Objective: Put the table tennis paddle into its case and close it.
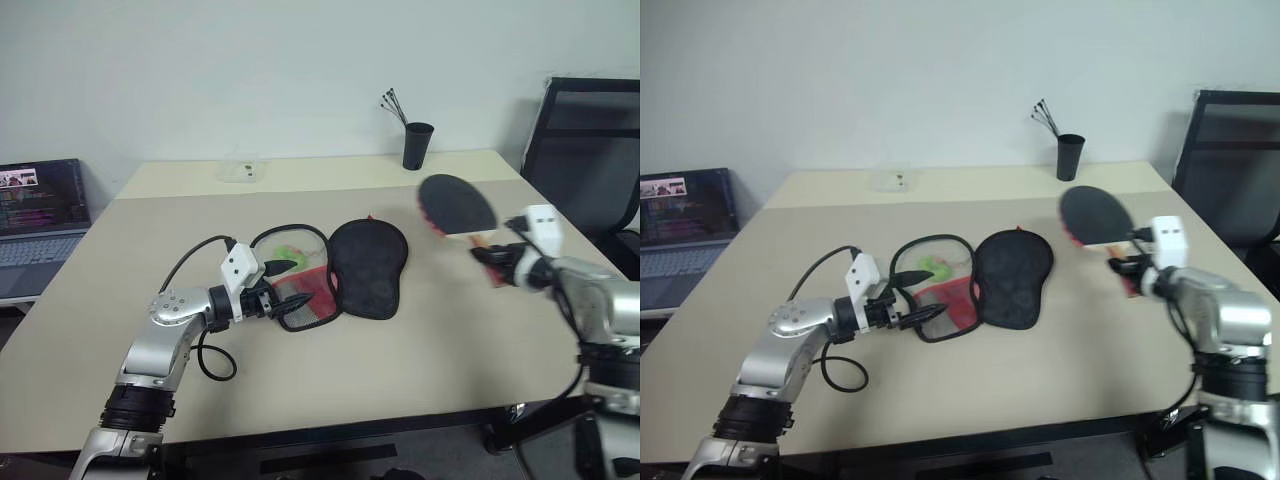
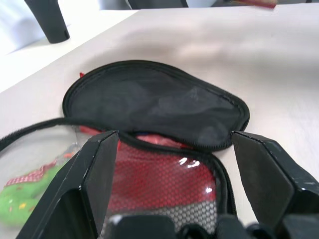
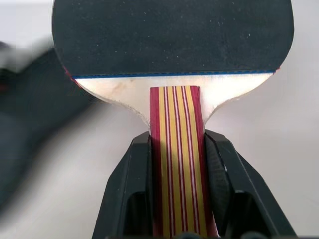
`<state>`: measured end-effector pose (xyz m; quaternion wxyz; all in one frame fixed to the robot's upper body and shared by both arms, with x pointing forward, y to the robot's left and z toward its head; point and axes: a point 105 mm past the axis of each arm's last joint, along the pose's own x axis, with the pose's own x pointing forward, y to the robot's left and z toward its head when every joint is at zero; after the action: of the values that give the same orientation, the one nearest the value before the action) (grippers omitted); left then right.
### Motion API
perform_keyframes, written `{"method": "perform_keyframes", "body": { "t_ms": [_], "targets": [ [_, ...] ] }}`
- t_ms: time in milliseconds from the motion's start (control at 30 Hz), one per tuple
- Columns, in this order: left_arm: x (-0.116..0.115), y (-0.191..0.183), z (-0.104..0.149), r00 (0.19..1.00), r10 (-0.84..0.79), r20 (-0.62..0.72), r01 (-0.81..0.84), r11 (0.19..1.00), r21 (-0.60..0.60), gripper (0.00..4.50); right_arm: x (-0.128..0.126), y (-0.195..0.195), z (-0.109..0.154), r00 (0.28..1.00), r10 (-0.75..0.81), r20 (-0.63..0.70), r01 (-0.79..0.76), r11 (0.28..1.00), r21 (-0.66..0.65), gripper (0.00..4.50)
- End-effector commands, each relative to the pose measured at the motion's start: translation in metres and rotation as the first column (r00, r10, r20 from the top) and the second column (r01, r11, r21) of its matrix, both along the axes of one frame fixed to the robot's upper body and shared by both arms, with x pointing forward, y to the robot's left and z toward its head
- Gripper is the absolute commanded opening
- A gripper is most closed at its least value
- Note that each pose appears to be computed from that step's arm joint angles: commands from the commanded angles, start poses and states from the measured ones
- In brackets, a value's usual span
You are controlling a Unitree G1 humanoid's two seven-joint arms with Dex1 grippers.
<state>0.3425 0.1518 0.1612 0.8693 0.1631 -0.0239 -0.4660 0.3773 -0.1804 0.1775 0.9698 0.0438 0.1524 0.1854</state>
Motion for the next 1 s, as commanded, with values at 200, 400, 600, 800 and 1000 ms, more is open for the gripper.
{"method": "perform_keyframes", "body": {
  "t_ms": [200,400,600,800,1000],
  "targets": [
    [-0.003,-0.003,0.014,0.999,-0.012,0.053,0.012,1.000,-0.006,3.90,-0.001,0.100,-0.007,1.000,0.016,-0.025,-0.012,0.989,0.144,1.06],
    [-0.005,-0.002,0.013,0.999,-0.005,0.054,0.005,1.000,-0.006,3.90,0.021,0.120,-0.017,0.997,-0.056,-0.054,0.064,0.985,0.160,1.06],
    [-0.007,-0.002,0.013,0.999,0.002,0.054,-0.002,1.000,-0.007,3.90,0.034,0.122,-0.035,0.989,-0.120,-0.085,0.130,0.983,0.128,1.06],
    [-0.009,-0.003,0.016,0.998,0.007,0.055,-0.007,1.000,-0.004,3.90,0.038,0.114,-0.042,0.979,-0.185,-0.087,0.193,0.976,0.104,1.06],
    [-0.009,-0.007,0.022,0.998,0.007,0.056,-0.007,1.000,-0.003,3.90,0.029,0.120,-0.048,0.977,-0.189,-0.103,0.198,0.977,0.084,1.06]
  ]
}}
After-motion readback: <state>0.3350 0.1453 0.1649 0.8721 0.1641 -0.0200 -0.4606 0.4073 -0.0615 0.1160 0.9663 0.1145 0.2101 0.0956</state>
